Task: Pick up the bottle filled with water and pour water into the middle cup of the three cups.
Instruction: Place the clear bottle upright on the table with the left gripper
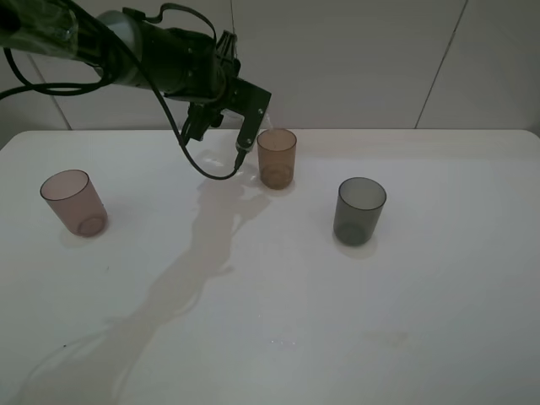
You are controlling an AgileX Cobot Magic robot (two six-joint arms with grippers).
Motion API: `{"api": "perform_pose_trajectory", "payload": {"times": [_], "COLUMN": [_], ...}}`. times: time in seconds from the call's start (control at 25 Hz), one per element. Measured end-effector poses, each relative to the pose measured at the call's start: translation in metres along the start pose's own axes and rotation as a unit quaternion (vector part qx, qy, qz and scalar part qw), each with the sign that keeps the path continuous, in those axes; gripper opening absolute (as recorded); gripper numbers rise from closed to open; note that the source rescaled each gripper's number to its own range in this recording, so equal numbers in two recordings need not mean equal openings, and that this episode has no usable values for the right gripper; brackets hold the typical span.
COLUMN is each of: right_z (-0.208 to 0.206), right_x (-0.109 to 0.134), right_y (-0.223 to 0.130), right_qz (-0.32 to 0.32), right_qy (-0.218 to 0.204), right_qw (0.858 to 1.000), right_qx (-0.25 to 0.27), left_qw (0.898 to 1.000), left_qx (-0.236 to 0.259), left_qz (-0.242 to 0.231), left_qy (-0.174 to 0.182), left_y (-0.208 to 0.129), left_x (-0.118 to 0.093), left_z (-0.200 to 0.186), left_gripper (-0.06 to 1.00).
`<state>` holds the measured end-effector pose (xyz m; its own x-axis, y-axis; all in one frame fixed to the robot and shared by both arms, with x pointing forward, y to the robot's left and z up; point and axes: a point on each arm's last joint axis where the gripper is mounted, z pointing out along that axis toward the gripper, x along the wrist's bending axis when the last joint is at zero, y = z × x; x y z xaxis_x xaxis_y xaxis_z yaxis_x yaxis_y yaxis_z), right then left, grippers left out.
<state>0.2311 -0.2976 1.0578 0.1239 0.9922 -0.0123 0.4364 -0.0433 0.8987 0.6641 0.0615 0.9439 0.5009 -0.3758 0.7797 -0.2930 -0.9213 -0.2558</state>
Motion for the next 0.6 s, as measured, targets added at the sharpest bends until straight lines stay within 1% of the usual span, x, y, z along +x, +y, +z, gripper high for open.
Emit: {"api": "perform_pose_trajectory", "payload": {"times": [0.12,0.6], "right_z": [0.0000,0.0000], "right_x": [0.0000,0.0000], "right_y": [0.0000,0.0000], "right_qz": [0.000,0.000], "right_qy": [0.000,0.000], "right_qw": [1.000,1.000], "right_qx": [0.000,0.000], "left_qw": [1.000,1.000], "left_qx": [-0.008,-0.005], "left_qz": [0.000,0.021], "left_qy": [0.003,0.011], "left_y": [0.0014,0.0012], "left_x": [0.0005,0.0019], "left_z": [0.0000,-0.0001], "left_gripper": [0.02,0.02]}}
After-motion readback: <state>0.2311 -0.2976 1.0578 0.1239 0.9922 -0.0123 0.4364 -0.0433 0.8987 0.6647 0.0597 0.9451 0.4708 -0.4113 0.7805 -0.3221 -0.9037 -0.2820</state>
